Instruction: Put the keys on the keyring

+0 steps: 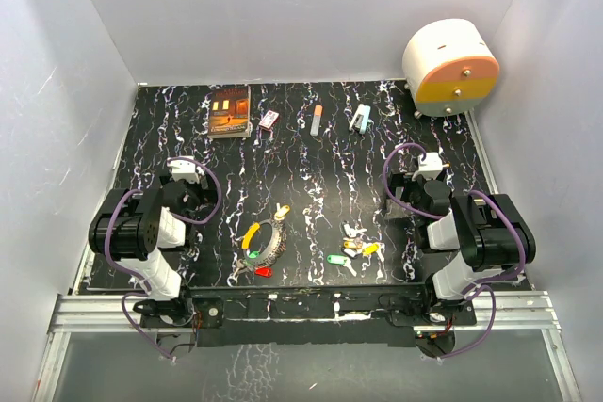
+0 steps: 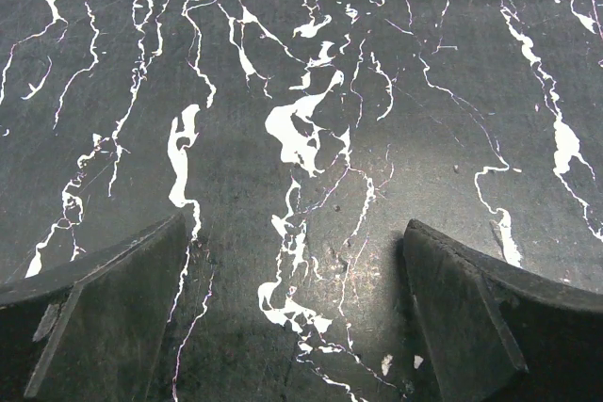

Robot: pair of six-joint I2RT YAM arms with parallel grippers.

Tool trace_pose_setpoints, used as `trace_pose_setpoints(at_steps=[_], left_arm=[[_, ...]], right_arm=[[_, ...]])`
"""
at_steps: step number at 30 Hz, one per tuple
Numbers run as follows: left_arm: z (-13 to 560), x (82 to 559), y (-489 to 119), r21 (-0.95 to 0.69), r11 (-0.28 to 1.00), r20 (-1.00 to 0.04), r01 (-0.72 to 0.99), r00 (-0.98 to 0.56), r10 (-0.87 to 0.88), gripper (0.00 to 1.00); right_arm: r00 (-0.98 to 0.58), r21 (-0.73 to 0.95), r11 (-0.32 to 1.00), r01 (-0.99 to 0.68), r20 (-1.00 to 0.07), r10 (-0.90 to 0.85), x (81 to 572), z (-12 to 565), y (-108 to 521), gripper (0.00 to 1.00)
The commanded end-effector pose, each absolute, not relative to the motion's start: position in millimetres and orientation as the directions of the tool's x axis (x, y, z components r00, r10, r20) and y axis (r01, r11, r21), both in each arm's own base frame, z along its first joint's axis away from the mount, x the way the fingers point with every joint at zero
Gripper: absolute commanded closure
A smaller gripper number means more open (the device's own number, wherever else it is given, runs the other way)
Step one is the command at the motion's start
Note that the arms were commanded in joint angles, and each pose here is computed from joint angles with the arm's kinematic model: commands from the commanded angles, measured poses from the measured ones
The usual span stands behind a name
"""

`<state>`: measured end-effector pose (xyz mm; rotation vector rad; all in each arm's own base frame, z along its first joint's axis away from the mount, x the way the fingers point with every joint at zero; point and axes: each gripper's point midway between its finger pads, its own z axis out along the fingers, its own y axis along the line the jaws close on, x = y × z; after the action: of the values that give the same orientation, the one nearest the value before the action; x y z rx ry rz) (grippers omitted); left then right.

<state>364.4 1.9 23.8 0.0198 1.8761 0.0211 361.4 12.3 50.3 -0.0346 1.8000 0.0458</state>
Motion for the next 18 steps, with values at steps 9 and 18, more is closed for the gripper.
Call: trace_pose_setpoints(at_steps=[9, 18], left_arm=[[41.1, 372.8, 5.0, 0.019, 1.0, -0.97, -0.015, -0.242, 0.015, 0.03], [40.2, 373.6, 3.2, 0.016, 1.0, -0.968, -0.006, -0.249, 0.014, 0.03]], right_arm=[[-0.091, 0.002, 0.998, -0.069, -0.996, -0.004, 378.2, 85.9, 14.4, 0.01], [-0.092, 0.002, 0.997, -0.074, -0.996, -0.005, 378.8, 85.7, 15.3, 0.01]])
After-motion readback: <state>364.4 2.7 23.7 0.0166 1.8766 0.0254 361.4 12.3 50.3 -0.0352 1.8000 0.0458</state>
